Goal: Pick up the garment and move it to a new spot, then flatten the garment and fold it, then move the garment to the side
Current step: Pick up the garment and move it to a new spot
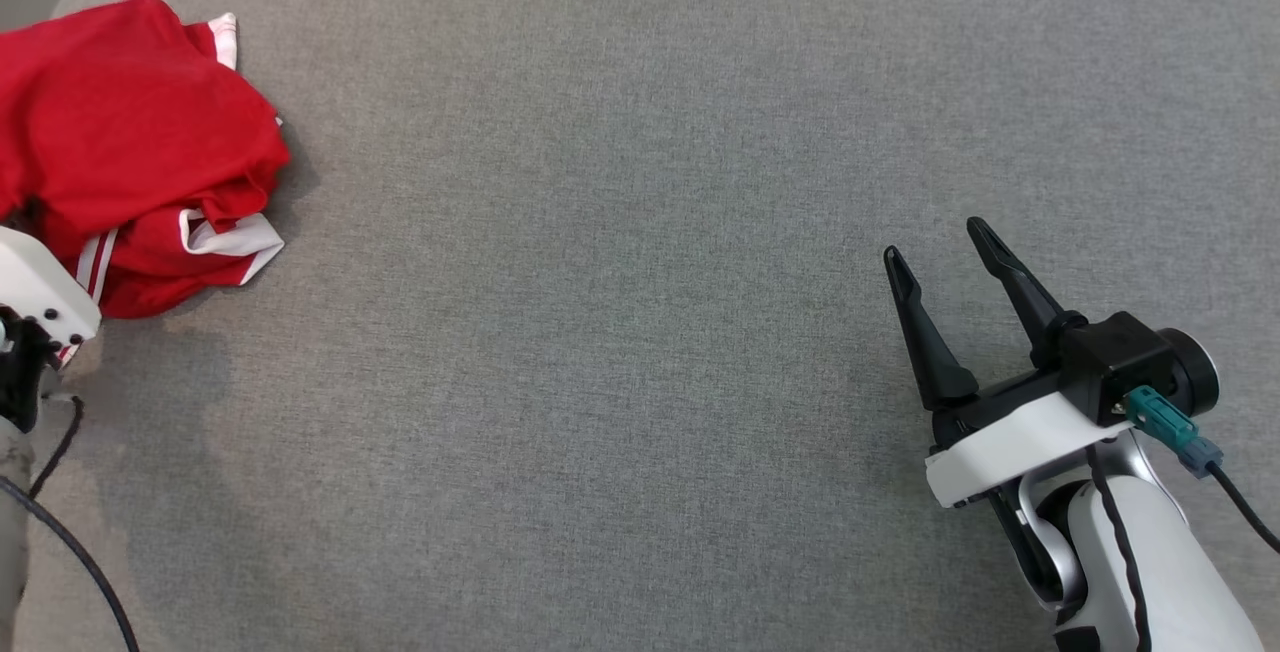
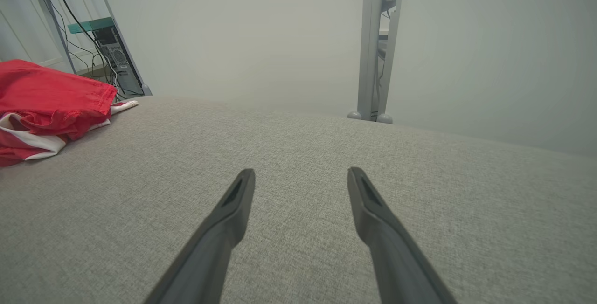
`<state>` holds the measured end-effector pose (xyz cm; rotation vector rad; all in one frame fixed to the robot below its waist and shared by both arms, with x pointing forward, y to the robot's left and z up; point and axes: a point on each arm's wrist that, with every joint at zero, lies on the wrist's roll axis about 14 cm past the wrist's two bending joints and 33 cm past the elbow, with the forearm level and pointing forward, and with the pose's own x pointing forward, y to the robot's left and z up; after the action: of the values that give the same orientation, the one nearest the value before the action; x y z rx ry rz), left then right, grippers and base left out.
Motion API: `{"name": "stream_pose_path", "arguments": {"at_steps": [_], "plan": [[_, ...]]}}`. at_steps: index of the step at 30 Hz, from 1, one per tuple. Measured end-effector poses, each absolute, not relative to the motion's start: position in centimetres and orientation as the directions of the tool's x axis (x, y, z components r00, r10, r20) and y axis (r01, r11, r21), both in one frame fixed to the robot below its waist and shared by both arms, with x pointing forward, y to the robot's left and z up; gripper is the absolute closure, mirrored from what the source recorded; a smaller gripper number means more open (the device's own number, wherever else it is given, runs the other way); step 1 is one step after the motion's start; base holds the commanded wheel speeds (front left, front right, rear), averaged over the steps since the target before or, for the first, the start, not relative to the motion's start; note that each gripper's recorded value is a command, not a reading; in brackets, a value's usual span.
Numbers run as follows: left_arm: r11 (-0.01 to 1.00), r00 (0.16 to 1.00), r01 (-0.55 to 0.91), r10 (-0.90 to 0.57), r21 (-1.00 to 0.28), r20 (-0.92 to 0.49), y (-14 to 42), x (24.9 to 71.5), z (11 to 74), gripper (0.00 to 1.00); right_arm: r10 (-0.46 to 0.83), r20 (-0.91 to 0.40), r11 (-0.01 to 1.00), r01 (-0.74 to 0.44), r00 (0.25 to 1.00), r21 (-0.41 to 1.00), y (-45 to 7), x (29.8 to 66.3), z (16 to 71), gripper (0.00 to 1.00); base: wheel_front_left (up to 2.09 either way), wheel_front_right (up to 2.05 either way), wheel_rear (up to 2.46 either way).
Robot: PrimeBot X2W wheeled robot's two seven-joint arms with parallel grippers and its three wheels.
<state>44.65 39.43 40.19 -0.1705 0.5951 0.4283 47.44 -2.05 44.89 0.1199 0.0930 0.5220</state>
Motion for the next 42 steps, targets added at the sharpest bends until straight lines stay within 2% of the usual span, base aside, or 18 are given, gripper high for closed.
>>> {"name": "stream_pose_path", "arguments": {"at_steps": [9,14,20,29,35,42], "plan": [[0.933,0.915,-0.349,0.360,0.091,-0.183,40.6,48.1,50.7,1.00,0.470,-0.002,0.876,-0.467,0.882,0.119,-3.0,47.1,47.3,0.00,0.00,0.00,0.00],[0.942,0.949,-0.310,0.314,0.128,-0.013,39.5,48.6,56.5,1.00,0.447,0.031,0.887,-0.447,0.894,0.113,-3.7,46.2,48.9,0.00,0.00,0.00,0.00],[0.963,0.966,-0.220,0.194,0.153,0.171,35.4,47.3,61.4,1.00,0.413,0.089,0.902,-0.421,0.906,0.100,-4.7,45.1,51.5,0.00,0.00,0.00,0.00],[0.990,0.962,-0.077,0.043,0.115,0.268,27.9,44.4,61.1,1.00,0.342,0.141,0.930,-0.356,0.929,0.096,-7.4,43.7,53.5,0.00,0.00,0.00,0.00],[0.998,0.972,-0.001,-0.012,0.055,0.233,24.4,43.5,59.8,1.00,0.289,0.149,0.946,-0.306,0.946,0.105,-9.5,42.6,53.8,0.00,0.00,0.00,0.00],[0.988,0.975,0.153,-0.151,0.002,0.160,18.0,43.7,57.5,1.00,0.213,0.155,0.966,-0.232,0.965,0.116,-12.4,41.9,54.0,0.00,0.00,0.00,0.00]]}}
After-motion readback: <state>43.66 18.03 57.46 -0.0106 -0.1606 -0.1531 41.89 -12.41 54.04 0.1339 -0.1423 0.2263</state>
